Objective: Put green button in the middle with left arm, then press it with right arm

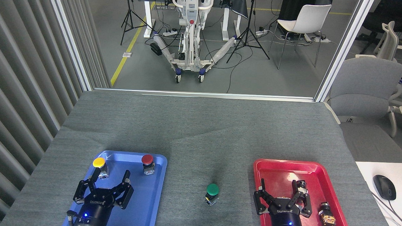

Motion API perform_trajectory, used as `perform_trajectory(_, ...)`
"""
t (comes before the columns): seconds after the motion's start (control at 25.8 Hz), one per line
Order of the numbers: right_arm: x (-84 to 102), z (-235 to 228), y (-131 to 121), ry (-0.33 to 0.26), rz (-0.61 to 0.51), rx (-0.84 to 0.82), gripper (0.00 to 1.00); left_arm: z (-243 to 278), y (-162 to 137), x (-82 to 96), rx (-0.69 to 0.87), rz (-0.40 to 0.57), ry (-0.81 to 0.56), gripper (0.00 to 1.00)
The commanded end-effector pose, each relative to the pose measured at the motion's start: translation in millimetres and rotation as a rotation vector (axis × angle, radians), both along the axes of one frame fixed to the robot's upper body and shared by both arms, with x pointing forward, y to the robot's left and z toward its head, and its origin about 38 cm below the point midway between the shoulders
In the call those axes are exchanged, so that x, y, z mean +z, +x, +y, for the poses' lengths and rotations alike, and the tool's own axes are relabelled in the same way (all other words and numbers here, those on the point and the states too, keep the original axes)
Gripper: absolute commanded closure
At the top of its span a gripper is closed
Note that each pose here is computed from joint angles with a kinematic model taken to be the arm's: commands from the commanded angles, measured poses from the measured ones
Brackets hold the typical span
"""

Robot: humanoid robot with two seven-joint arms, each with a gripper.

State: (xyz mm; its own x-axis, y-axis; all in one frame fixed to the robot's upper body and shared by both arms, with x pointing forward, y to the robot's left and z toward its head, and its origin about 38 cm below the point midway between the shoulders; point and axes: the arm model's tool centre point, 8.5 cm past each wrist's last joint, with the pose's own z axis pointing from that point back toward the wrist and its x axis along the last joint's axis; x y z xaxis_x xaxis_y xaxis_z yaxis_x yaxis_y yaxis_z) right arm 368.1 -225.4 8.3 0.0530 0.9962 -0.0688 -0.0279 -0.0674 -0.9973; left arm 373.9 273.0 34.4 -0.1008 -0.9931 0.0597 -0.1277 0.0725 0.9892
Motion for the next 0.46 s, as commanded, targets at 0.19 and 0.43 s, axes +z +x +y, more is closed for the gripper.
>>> perform_trajectory(0.19, -3.3, -0.8, -3.3, -0.001, 0.011, 0.007, 0.0, -1.0, -8.0, -1.4, 0.006, 0.003, -0.01, 0.01)
perform_trajectory(0.43, -3.4, 0.7, -3.3, 0.0, 0.011, 0.008, 0.0, -1.6, -6.5, 0.2, 0.008, 0.021, -0.009, 0.01)
